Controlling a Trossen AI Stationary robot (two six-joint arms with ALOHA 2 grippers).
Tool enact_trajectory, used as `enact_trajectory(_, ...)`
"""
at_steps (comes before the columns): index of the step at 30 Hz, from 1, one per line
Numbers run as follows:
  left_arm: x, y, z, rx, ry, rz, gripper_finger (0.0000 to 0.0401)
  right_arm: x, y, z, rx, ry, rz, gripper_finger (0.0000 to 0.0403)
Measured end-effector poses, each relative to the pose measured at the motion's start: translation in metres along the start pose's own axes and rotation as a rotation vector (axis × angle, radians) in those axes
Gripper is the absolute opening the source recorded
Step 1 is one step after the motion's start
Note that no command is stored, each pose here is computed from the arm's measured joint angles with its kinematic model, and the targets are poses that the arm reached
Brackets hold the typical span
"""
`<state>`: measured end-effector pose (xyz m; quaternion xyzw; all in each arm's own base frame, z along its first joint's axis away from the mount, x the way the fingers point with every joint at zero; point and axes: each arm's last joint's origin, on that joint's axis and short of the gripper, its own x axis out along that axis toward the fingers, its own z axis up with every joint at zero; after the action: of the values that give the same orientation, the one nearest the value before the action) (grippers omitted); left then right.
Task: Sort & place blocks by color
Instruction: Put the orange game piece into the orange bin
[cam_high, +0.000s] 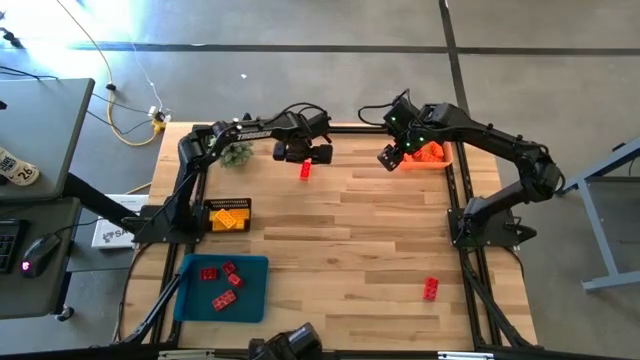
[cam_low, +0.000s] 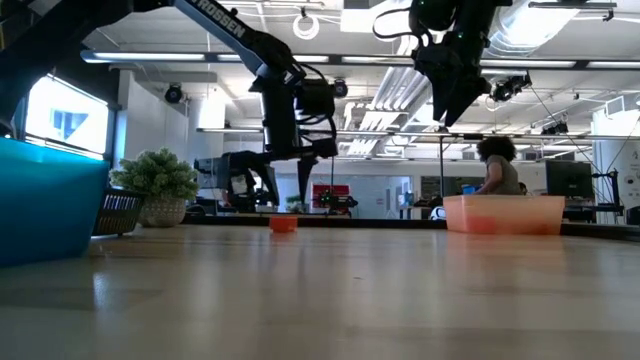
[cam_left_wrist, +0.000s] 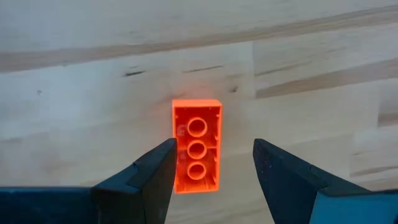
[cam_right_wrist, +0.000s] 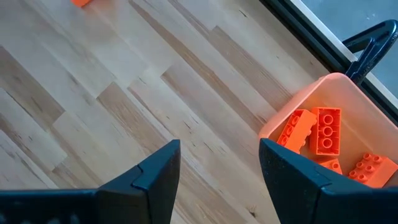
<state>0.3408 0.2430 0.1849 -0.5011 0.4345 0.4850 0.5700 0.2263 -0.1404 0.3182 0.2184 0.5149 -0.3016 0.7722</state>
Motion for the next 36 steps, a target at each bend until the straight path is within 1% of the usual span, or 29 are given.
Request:
enact_trajectory(3, 0.002, 0.0, 0.0, 0.003, 0.001, 0.008, 0.02, 0.0, 0.0, 0.0, 0.0, -0.002, 0.001, 0.0204)
enact_trajectory(8, 0.016, -0.003, -0.004, 0.013, 0.018, 0.036, 0.02, 0.0, 0.0, 0.0, 0.0, -0.003, 0.0, 0.0204)
enact_trajectory(14, 0.027, -0.002, -0.004, 0.007, 0.053, 0.046, 0.02, 0.0, 0.0, 0.0, 0.0, -0.002, 0.0, 0.0204)
enact_trajectory(26, 0.033, -0.001, -0.004, 0.014, 0.04, 0.076, 0.02, 0.0, 0.0, 0.0, 0.0, -0.002, 0.0, 0.0204)
enact_trajectory(28, 0.038, 0.0, -0.006, 0.017, 0.061, 0.096, 0.02, 0.0, 0.0, 0.0, 0.0, -0.002, 0.0, 0.0204)
enact_trajectory(32, 0.041, -0.001, -0.005, 0.027, 0.071, 0.085, 0.02, 0.0, 0.0, 0.0, 0.0, -0.002, 0.0, 0.0204)
enact_trajectory(36, 0.041, 0.0, -0.004, 0.04, 0.068, 0.082, 0.0186, 0.0, 0.0, 0.0, 0.0, -0.004, -0.003, 0.0204)
